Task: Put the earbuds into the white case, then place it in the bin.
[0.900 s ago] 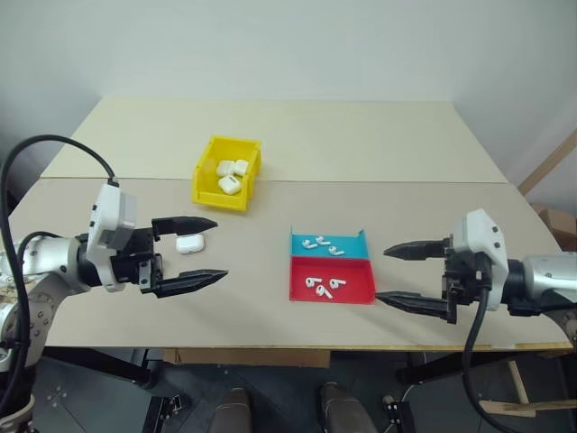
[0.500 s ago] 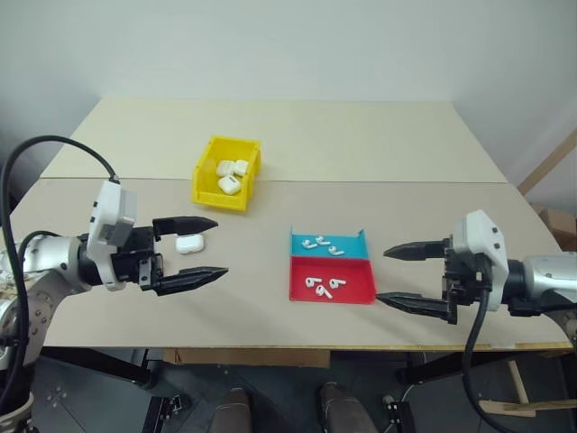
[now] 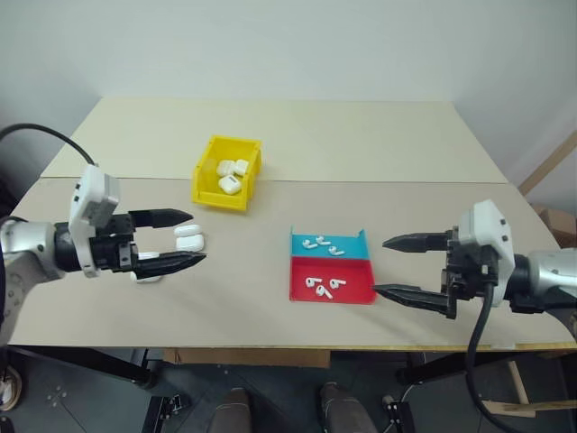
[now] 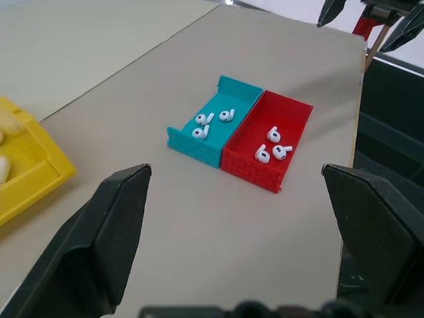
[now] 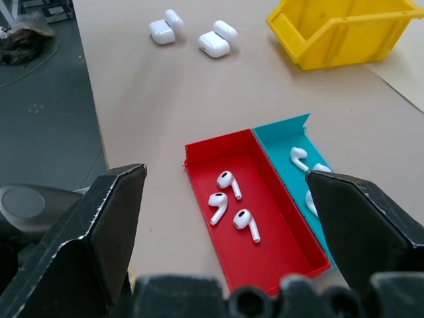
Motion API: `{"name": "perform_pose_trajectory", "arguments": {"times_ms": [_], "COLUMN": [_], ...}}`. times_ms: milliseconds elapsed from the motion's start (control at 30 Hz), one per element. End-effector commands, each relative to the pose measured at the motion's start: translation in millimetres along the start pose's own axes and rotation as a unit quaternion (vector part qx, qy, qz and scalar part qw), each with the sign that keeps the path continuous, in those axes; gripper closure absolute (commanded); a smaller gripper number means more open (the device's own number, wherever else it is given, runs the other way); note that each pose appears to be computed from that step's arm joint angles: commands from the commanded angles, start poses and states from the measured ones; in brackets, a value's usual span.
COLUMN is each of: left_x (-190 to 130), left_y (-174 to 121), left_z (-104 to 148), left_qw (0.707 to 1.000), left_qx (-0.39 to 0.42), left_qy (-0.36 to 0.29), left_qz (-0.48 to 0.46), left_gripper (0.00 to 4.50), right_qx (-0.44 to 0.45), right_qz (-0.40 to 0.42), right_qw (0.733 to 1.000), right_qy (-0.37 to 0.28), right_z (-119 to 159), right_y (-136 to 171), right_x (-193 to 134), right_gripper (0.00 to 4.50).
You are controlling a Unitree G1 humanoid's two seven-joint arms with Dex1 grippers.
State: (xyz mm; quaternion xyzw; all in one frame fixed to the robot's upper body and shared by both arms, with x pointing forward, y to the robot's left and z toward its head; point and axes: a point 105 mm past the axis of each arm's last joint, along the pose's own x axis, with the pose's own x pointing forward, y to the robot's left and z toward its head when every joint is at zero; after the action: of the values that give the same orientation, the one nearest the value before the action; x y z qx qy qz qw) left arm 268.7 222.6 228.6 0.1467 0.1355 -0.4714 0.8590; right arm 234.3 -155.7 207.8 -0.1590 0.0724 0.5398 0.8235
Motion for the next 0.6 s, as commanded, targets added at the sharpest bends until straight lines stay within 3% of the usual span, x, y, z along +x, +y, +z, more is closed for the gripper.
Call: {"name": "perform_pose_trajectory", "arguments": {"times_ms": [33, 200, 333, 433, 600], "left_x": [-16.0, -27.8, -34.5, -38.4, -47.0], "left_y": [23.4, 34.6, 44.4, 54.4, 73.6], "left_z": [-13.0, -23.2, -7.9, -3.0, -24.0], "left_qw": [0.987, 0.953, 0.924, 0.908, 0.855], "left_qx": [-0.017, -0.121, -0.187, -0.198, -0.227], "left_qy": [0.122, 0.208, 0.222, 0.231, 0.300], "left_qz": [0.100, 0.182, 0.251, 0.289, 0.358], "left_gripper": [0.00, 0.00, 0.00, 0.00, 0.00], "right_qx": [-0.020, -0.010, -0.007, -0.007, -0.004], "right_qz": [-0.016, -0.024, -0.027, -0.027, -0.023], "right_qw": [1.000, 1.000, 1.000, 1.000, 1.000], "right_qy": [0.001, 0.003, 0.004, 0.007, 0.005], "right_z": [7.3, 3.3, 0.3, -1.1, -0.1], "right_y": [1.4, 4.0, 5.8, 4.6, 4.0], "right_x": [-3.0, -0.7, 2.4, 4.2, 5.4], "right_gripper": [0.03, 0.03, 0.03, 0.03, 0.03]}}
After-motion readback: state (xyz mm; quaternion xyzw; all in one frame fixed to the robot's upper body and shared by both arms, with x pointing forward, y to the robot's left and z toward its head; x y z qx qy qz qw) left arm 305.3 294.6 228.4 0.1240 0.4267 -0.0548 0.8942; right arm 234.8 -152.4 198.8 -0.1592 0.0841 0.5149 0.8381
